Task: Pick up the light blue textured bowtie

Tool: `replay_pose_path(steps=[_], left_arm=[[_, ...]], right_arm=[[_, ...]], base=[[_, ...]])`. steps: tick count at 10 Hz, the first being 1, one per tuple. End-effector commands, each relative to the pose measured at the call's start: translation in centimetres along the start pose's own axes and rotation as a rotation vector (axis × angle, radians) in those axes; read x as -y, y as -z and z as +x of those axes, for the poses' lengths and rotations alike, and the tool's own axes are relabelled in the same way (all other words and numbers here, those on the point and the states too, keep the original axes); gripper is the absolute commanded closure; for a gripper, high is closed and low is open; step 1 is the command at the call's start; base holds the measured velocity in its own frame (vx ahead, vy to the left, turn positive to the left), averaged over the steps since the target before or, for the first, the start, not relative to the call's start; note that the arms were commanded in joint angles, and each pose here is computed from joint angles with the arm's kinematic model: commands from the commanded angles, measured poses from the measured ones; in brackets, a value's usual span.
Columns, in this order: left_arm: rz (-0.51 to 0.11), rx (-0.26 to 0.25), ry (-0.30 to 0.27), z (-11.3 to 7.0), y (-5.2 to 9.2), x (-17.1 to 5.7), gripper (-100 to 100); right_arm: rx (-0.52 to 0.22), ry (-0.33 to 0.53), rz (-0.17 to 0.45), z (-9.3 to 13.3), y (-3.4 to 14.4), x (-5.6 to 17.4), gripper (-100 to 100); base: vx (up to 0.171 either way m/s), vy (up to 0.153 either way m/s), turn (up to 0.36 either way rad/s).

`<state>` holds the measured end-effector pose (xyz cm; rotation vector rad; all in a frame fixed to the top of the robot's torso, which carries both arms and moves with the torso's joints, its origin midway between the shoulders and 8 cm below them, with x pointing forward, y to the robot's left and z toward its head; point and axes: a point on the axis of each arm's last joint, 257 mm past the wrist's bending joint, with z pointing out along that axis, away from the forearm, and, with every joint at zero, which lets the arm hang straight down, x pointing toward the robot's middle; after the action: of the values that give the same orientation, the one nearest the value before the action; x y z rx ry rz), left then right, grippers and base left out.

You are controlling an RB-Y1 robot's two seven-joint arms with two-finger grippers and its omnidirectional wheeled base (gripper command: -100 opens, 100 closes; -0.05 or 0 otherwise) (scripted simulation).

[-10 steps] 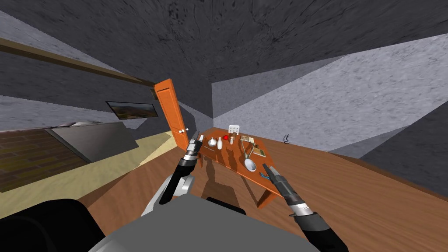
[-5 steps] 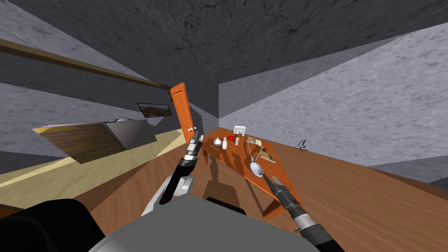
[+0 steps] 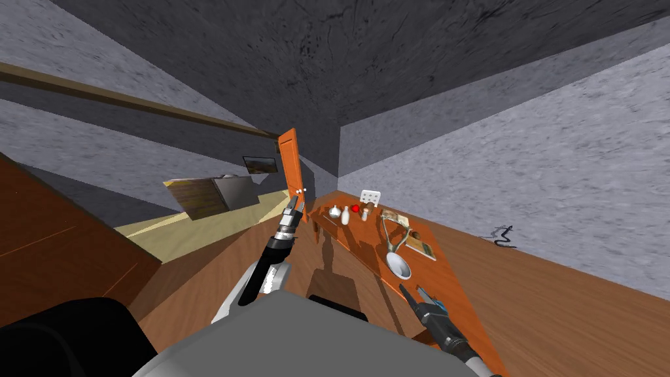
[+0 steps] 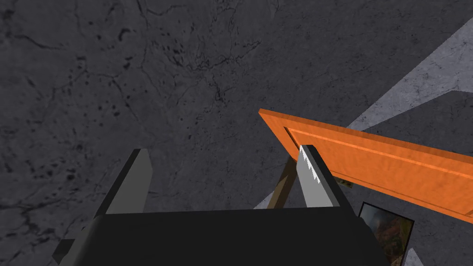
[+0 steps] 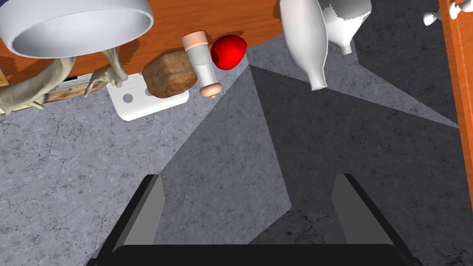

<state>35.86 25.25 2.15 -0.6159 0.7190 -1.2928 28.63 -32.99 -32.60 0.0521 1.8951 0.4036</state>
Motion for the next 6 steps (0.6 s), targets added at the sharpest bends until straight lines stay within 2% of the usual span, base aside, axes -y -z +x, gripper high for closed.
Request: replay_pose_path(steps=[1, 3, 4, 5, 6], left_arm=[[0.0, 0.0, 0.0, 0.0, 0.0, 0.0, 0], [0.0, 0.0, 0.0, 0.0, 0.0, 0.0, 0], [0.0, 0.0, 0.0, 0.0, 0.0, 0.0, 0], [0.0, 0.0, 0.0, 0.0, 0.0, 0.0, 0], [0.0, 0.0, 0.0, 0.0, 0.0, 0.0, 0]], right_arm=[[-0.043, 0.018, 0.022, 1.5, 0.9, 1.4, -100], [-0.194, 0.082, 0.087, 7.1, 4.3, 4.9, -100], [-0.201, 0.097, 0.084, 7.3, 4.3, 4.8, -100], [-0.278, 0.131, 0.111, 9.8, 6.3, 6.4, -100], [-0.283, 0.137, 0.111, 10.0, 6.4, 6.5, -100]], base=[[0.004, -0.011, 0.163], [0.007, -0.011, 0.372], [0.006, -0.019, 0.291], [0.006, -0.013, 0.368], [0.006, -0.015, 0.197]])
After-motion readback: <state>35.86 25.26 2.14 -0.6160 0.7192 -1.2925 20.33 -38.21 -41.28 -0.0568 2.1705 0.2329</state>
